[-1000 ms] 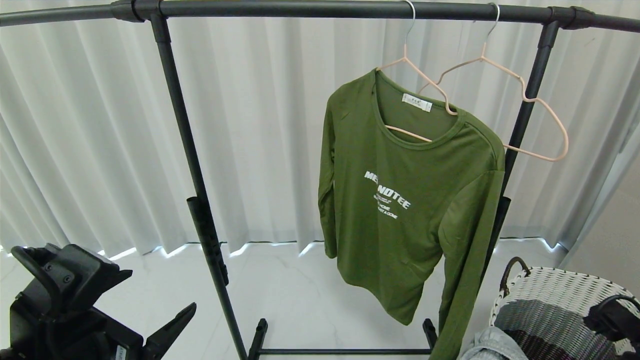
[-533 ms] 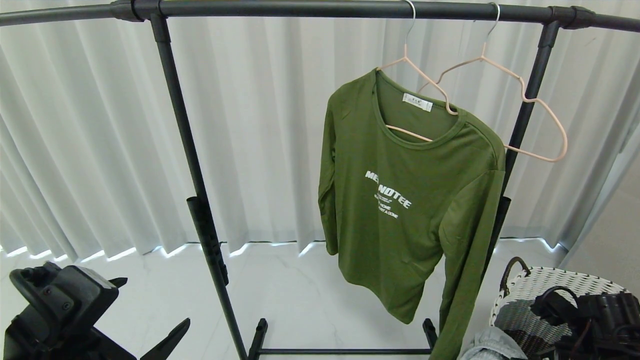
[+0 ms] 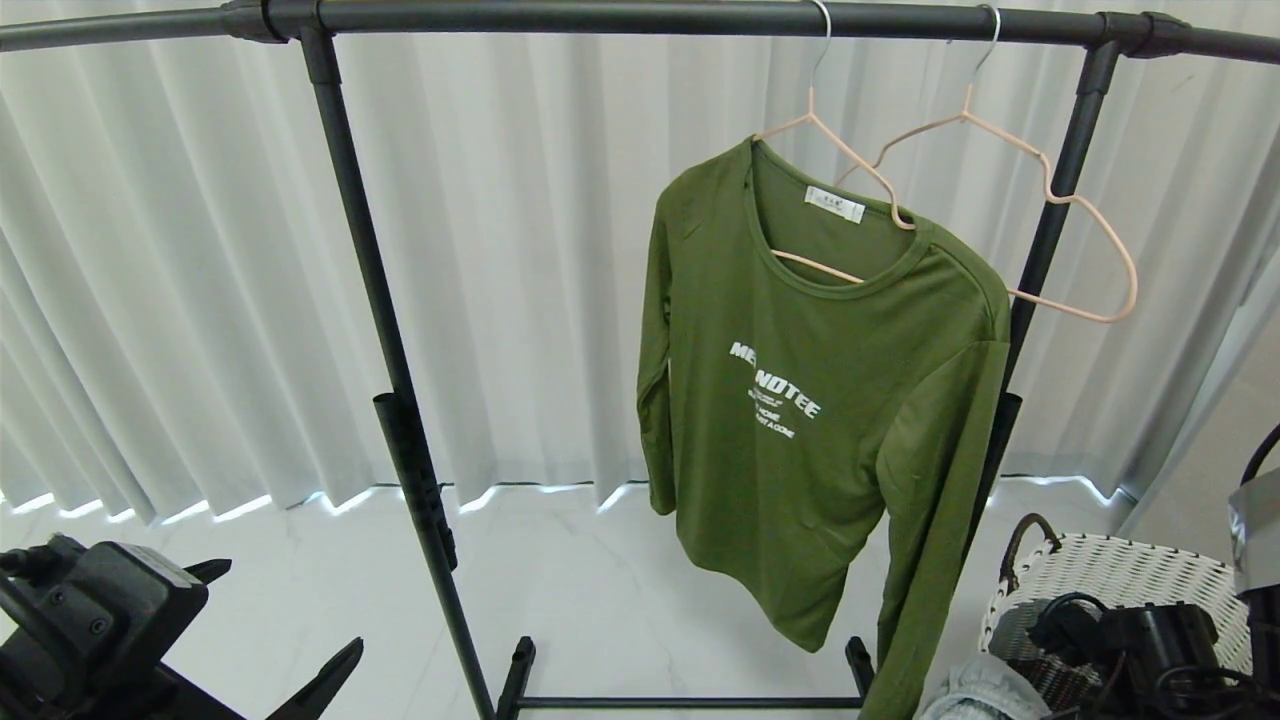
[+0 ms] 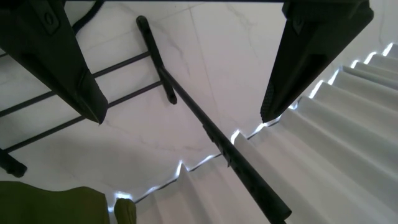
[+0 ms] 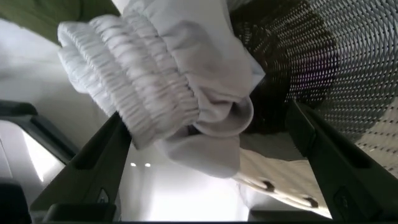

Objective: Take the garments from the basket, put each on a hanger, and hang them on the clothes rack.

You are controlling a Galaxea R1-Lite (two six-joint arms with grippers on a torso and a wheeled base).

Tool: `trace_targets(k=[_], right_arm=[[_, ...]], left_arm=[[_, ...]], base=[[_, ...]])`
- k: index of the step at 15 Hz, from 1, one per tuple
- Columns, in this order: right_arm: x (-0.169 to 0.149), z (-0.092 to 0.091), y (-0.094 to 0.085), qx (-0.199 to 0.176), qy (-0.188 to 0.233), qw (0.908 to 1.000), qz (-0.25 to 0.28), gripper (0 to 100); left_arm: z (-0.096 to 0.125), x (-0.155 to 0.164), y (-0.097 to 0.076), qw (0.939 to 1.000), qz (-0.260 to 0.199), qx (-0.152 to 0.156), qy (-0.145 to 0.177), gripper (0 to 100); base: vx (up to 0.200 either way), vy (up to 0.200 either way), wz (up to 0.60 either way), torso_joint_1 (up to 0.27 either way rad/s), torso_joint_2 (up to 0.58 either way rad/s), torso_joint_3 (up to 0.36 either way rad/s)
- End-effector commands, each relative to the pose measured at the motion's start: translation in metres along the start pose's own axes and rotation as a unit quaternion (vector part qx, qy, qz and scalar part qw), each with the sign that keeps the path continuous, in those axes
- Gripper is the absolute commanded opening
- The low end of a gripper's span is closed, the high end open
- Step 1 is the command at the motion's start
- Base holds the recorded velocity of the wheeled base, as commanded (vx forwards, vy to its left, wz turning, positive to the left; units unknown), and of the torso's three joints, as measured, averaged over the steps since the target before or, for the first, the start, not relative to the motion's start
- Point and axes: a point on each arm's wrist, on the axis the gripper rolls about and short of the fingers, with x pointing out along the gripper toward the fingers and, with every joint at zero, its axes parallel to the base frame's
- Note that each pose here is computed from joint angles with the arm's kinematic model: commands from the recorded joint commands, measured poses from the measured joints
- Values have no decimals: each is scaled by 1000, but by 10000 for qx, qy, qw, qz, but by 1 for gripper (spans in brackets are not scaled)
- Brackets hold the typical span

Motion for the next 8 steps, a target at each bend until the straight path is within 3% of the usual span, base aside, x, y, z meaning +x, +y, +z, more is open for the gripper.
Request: trace_targets(k=[1,3,6,7,8], right_arm=[[5,-3,1,2,88,10000,14,100],[6,-3,1,90,36,10000,-2,100],[11,8,-1,290,-460,9985,-101,100],[9,3,0,278,-347,9989,-145,0],[6,-2,2,231,-218,9994,-156,0]], left_arm=[[0,1,0,10000,-2,1,17,100],[0,1,0,10000,-12,3,21,100],[-1,1,-1,10000,-17,-17,35,100],[-1,1,-1,10000,-17,-25,35,100],[-1,2,-1,10000,-25,-20,56,100]], base=[[0,0,0,0,0,0],[0,0,0,0,0,0],[0,0,0,0,0,0],[0,0,0,0,0,0],[0,0,0,0,0,0]])
